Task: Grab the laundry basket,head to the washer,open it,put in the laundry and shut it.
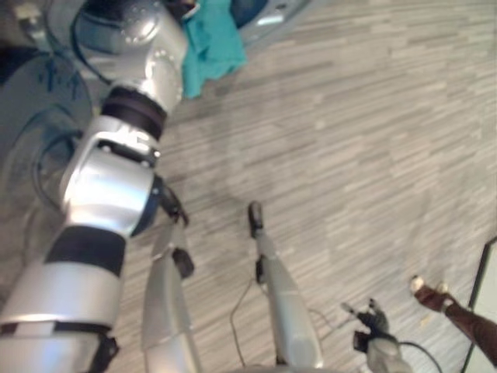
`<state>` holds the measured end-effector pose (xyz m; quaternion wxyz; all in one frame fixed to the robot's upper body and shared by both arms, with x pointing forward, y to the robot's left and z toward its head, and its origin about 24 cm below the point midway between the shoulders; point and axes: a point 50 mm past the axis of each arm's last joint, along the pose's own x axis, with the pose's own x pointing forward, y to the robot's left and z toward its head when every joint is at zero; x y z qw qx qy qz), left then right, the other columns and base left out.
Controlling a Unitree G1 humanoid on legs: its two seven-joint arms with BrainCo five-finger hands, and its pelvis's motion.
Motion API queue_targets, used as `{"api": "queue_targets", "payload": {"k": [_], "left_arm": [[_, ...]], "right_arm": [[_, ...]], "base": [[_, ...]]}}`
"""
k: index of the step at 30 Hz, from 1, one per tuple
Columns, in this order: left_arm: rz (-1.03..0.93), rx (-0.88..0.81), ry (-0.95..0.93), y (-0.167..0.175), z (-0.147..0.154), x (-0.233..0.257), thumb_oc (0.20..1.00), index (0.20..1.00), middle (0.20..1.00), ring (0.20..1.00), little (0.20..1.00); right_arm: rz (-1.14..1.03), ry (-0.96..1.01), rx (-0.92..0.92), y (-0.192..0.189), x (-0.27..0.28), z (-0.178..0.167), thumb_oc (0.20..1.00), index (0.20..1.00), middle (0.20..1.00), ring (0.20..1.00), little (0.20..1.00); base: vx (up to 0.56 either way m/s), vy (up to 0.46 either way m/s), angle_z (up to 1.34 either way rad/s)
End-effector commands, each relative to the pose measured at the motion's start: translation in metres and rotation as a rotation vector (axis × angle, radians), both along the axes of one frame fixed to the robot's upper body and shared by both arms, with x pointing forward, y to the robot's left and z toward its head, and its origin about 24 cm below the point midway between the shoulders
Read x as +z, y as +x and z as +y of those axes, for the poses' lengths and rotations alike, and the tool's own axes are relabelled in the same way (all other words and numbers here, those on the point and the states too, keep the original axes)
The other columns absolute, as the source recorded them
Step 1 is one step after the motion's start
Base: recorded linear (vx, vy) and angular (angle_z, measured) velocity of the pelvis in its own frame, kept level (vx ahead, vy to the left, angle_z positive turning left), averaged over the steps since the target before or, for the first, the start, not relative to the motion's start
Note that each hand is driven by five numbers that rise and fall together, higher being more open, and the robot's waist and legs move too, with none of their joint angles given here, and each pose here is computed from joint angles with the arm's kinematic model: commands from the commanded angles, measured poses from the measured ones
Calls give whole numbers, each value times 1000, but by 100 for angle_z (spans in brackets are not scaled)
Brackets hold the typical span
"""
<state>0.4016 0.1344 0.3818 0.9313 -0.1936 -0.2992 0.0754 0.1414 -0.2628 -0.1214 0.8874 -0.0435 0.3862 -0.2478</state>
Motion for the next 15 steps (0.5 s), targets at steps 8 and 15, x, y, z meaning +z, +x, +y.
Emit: {"api": "queue_targets", "payload": {"k": [8, 15], "left_arm": [[-190, -75, -1, -22, -17, 35, 200, 200, 200, 200, 200], [-186, -253, -58, -23, -65, 3, 200, 200, 200, 200, 200]], "right_arm": [[-133, -93, -10, 23, 32, -38, 1000, 1000, 1000, 1000, 1000], [-143, -121, 31, 23, 40, -45, 1000, 1000, 1000, 1000, 1000]], "base": [[153, 83, 41], [243, -270, 76]]}}
